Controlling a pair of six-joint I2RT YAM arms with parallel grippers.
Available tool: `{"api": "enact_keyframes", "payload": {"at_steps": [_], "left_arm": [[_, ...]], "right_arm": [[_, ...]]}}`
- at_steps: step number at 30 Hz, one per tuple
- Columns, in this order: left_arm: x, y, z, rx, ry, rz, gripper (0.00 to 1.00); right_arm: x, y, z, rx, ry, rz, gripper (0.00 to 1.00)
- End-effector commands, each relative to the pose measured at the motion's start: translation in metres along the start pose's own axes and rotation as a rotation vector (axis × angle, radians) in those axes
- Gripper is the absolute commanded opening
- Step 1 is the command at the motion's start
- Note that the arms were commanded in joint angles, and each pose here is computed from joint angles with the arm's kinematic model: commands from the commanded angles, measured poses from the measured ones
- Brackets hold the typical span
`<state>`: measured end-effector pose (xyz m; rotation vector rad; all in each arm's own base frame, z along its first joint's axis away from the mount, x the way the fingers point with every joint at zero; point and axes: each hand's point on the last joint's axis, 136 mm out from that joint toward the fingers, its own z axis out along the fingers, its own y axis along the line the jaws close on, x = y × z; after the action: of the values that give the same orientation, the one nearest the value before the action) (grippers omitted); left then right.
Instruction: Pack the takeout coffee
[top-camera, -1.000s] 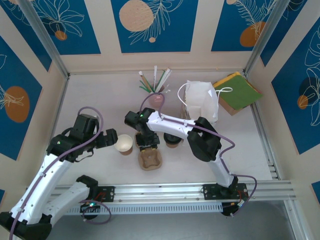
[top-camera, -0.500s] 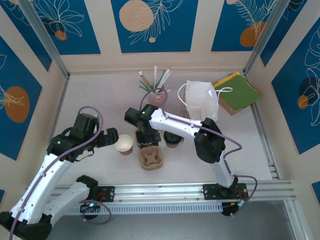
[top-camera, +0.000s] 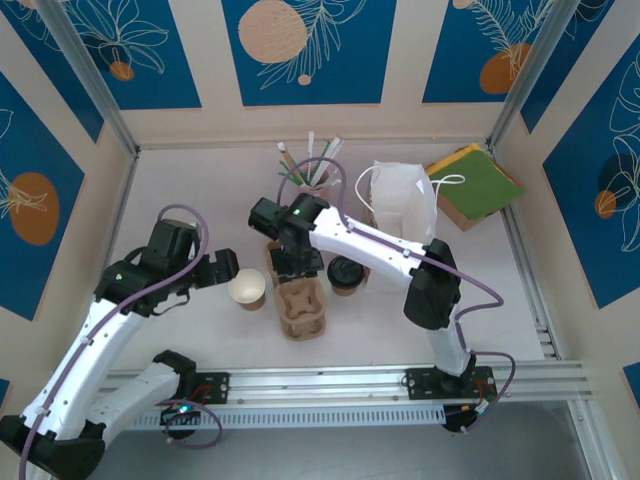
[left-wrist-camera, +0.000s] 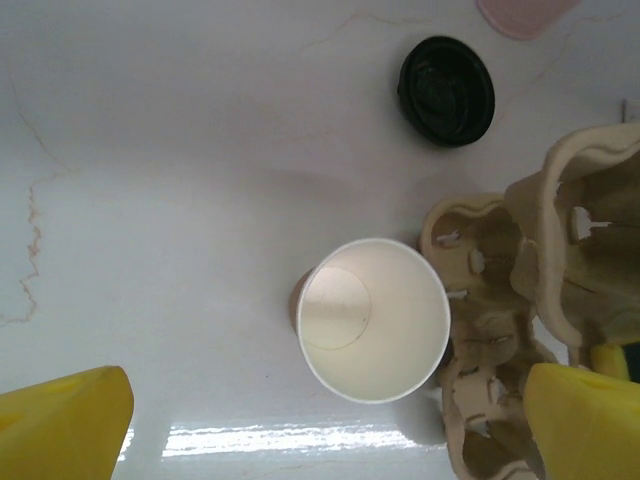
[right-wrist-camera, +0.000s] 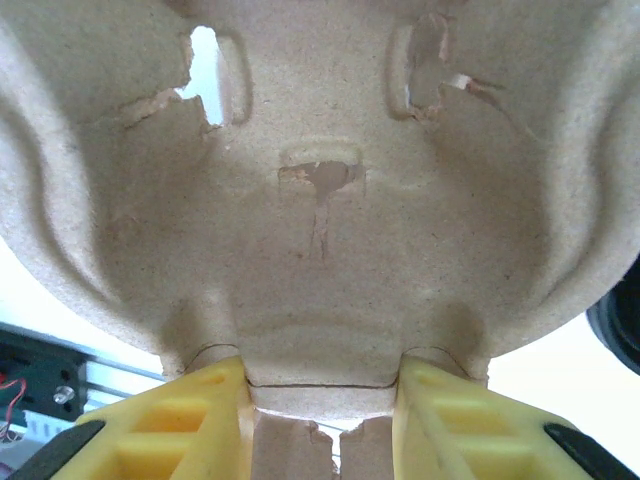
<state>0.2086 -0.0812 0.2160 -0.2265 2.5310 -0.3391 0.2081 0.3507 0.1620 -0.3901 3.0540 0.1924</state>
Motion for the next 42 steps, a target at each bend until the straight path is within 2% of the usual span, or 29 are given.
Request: {"api": "enact_keyframes", "payload": {"at_steps": [1, 13, 24, 32, 42], "left_arm": [[-0.018, -0.008, -0.008, 0.023, -0.050, 0.001, 1.00], [-0.047, -0.053, -0.010, 0.214, -0.094, -0.051, 1.00], [-0.072, -0.095, -0.016, 0.363, -0.102, -0.052, 1.00], [-0.082, -0.109, -0.012, 0.387, -0.100, -0.053, 1.00], [-0.085, -0.141, -0.011, 0.461, -0.093, 0.002, 1.00]], "right_arm": [[0.003, -0.008, -0.046, -0.012, -0.071, -0.037, 0.36], [-0.009, -0.028, -0.137, -0.020, -0.283, -0.089, 0.36], [-0.010, -0.082, -0.200, -0.015, -0.425, -0.060, 0.36], [-0.005, -0.122, -0.235, -0.051, -0.496, -0.007, 0.36], [0.007, -0.168, -0.251, -0.061, -0.524, 0.049, 0.37]]}}
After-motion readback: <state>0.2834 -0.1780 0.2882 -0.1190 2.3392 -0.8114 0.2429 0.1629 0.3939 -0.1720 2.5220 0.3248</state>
